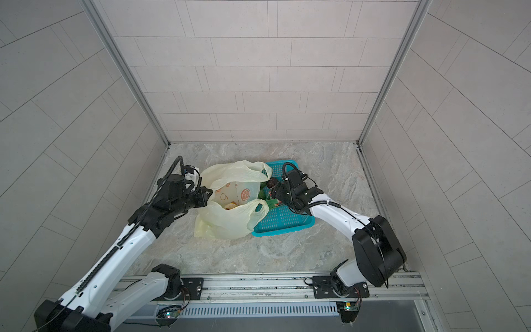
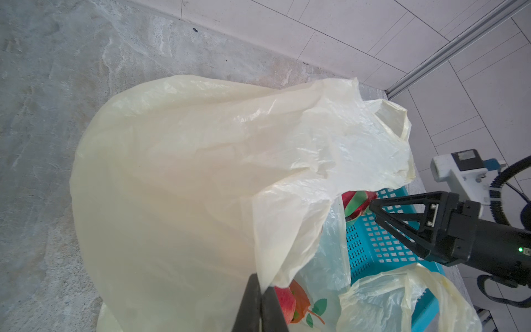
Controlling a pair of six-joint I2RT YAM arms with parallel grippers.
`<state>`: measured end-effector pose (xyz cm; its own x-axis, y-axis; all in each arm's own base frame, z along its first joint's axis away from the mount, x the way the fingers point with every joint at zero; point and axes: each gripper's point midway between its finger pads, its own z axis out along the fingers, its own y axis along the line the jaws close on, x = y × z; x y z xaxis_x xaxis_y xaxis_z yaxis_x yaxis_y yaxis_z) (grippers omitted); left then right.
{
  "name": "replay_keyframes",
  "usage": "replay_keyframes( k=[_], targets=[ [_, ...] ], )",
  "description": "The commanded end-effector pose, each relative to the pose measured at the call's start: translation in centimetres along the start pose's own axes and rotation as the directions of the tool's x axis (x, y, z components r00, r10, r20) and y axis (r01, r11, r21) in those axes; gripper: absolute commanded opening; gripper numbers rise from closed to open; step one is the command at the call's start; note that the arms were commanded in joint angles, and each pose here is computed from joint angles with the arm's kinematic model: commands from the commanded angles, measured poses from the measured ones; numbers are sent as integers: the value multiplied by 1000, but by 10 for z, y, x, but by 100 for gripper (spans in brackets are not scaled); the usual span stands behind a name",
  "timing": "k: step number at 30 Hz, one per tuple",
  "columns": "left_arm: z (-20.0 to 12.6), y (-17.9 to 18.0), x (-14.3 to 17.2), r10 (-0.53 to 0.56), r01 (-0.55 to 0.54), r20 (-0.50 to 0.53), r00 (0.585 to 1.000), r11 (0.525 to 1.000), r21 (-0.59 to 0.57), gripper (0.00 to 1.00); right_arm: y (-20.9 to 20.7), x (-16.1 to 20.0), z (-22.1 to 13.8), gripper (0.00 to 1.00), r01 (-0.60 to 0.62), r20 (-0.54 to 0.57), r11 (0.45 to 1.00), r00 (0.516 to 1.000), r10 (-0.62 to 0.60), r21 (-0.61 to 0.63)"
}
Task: Place the fruits into the plastic bag
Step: Pick up the fruit from the bin.
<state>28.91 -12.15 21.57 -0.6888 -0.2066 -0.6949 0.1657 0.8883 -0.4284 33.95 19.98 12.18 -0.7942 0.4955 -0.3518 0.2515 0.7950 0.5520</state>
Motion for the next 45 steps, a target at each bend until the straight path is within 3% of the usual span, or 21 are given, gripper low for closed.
replay_keyframes(
  k=[1,10,17,20,25,35,45],
  targets=[
    [-6,-8,-10,19,-19,21,1000,1000,19,0,-1,-3,2,79,9,12,1000,1000,-9,26],
    [-5,-12,-11,26,-26,14,1000,999,30,0,-8,-9,12,86,-42,29,996,999,39,75],
    [-8,-14,-15,36,-37,28,999,999,32,0,-37,-27,13,90,-259,142,956,961,239,140],
    [-8,-15,-16,36,-37,28,999,999,38,0,-34,-43,17,91,-287,180,950,948,263,122],
    [-10,-15,-16,41,-42,33,999,998,39,0,-34,-47,31,92,-292,149,944,951,270,154],
    [-12,-16,-17,45,-46,39,998,998,42,0,-64,-13,60,92,-319,84,912,948,308,257],
    [-11,-18,-14,45,-46,32,999,998,52,0,-69,3,90,91,-309,22,915,949,315,259]
  ],
)
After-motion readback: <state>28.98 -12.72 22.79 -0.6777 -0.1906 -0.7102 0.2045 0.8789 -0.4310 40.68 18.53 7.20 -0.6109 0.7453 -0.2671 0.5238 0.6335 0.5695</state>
